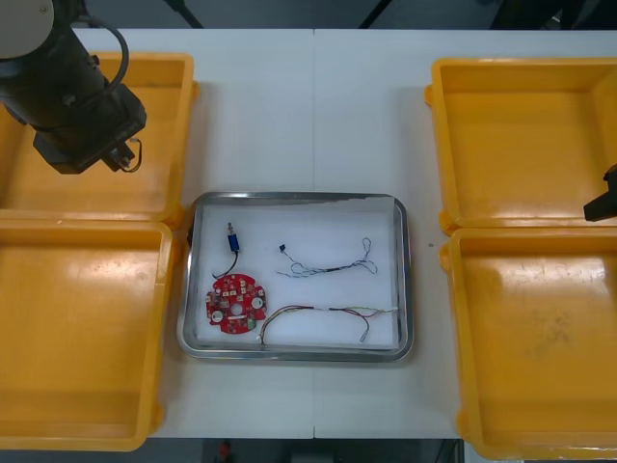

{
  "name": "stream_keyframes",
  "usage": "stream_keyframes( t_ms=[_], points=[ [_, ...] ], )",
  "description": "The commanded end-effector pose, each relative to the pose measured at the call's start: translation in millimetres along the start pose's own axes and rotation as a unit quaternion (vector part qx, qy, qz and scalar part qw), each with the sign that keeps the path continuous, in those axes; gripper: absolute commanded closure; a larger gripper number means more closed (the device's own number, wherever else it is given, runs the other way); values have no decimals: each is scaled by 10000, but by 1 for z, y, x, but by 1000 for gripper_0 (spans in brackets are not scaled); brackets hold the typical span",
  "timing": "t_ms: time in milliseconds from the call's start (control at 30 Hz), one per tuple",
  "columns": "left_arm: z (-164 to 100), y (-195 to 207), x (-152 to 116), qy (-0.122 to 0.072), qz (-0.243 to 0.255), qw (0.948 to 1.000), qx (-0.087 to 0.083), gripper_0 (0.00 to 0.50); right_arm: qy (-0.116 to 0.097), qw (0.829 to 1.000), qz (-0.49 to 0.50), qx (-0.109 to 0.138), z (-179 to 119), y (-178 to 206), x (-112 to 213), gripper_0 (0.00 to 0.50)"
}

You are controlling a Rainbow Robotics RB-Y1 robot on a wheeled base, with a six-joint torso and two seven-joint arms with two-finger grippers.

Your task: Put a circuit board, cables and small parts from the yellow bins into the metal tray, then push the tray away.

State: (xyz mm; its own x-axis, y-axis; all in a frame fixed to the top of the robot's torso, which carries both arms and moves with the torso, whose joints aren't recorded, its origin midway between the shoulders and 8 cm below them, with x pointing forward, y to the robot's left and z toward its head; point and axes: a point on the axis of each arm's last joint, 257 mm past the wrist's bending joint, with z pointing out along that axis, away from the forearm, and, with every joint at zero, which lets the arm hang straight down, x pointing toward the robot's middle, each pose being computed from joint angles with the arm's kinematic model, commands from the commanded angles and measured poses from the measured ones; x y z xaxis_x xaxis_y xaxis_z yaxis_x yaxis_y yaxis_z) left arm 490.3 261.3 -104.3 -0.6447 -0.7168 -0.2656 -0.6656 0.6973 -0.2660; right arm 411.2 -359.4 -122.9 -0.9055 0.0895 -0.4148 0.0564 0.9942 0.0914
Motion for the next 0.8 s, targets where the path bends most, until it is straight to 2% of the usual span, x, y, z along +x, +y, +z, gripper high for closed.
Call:
stream_keyframes(
  t_ms=[33, 267, 400, 600, 800],
  points=[
    [-27, -17, 6, -229, -96, 9987, 450, 500, -108, 9986, 372, 357, -10, -25, 2, 0],
    [-14, -32, 52, -218, 53, 9967, 786, 500, 24, 9963, 689, 513, -4, -45, 18, 0],
    [-1, -36, 72, -285, 332, 9961, 761, 500, 59, 9954, 791, 533, -3, -53, 24, 0],
    [29, -52, 104, -486, 694, 9933, 780, 500, 121, 9947, 842, 570, 0, -56, 30, 0],
    [52, -62, 135, -494, 965, 9910, 789, 500, 150, 9949, 827, 549, 1, -55, 32, 0]
  ],
)
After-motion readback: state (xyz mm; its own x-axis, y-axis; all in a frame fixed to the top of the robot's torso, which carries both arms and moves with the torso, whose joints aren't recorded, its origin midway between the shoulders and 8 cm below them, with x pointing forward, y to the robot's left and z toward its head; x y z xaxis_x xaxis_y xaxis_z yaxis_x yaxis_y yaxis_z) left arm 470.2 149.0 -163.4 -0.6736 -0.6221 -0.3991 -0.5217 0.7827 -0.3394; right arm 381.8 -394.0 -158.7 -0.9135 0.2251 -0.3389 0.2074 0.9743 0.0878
